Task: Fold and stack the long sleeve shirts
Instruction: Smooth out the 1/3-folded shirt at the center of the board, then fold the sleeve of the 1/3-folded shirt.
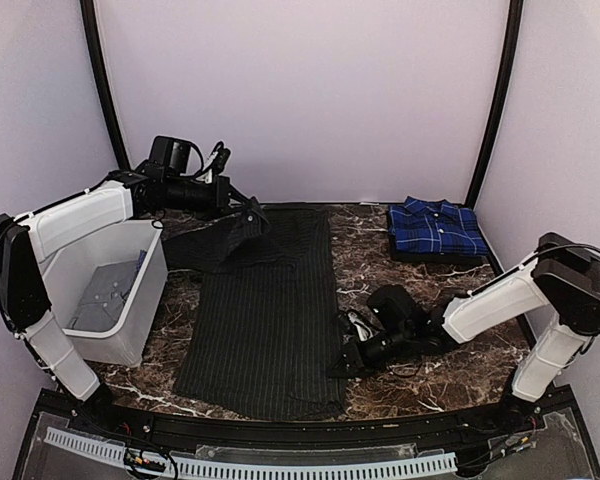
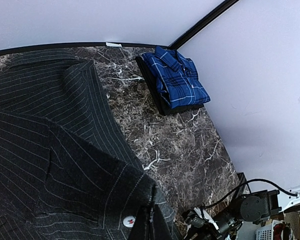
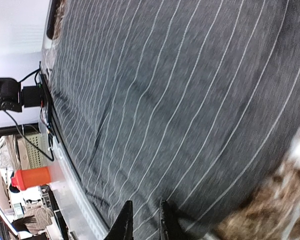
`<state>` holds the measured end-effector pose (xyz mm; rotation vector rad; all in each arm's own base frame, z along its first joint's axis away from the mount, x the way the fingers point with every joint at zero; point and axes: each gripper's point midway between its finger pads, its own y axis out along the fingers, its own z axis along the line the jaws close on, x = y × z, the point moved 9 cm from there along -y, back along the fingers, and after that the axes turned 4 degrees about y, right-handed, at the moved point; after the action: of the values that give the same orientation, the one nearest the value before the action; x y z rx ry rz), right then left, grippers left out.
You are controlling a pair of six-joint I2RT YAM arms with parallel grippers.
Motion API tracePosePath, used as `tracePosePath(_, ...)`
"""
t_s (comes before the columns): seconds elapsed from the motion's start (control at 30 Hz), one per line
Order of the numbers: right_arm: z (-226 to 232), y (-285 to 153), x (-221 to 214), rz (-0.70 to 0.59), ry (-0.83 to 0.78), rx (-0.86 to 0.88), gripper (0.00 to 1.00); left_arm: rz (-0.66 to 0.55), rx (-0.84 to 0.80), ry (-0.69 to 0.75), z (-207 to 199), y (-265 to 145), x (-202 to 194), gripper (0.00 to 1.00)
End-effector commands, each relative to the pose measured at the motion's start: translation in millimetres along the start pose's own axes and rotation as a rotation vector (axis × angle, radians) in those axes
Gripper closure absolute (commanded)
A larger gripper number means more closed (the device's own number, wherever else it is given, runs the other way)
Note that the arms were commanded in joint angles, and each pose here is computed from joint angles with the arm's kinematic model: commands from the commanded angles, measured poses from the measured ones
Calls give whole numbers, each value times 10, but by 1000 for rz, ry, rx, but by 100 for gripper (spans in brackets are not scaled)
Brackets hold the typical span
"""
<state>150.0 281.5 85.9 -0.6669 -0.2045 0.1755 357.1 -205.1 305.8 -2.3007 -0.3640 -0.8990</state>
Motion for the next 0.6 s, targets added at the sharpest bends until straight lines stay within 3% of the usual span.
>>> tracePosePath(0.0,118,-131,-135,-29,-12,1,83,4,-41,28,-100,16,-26,100)
tracePosePath(0.33,181,-49,-368,22,-37,5,81,46,-97,58,-272,118,-111,100)
tracePosePath(0.57,143,-53,-502,19,-4,0,82,131,-221,120,-632,239,-317,100)
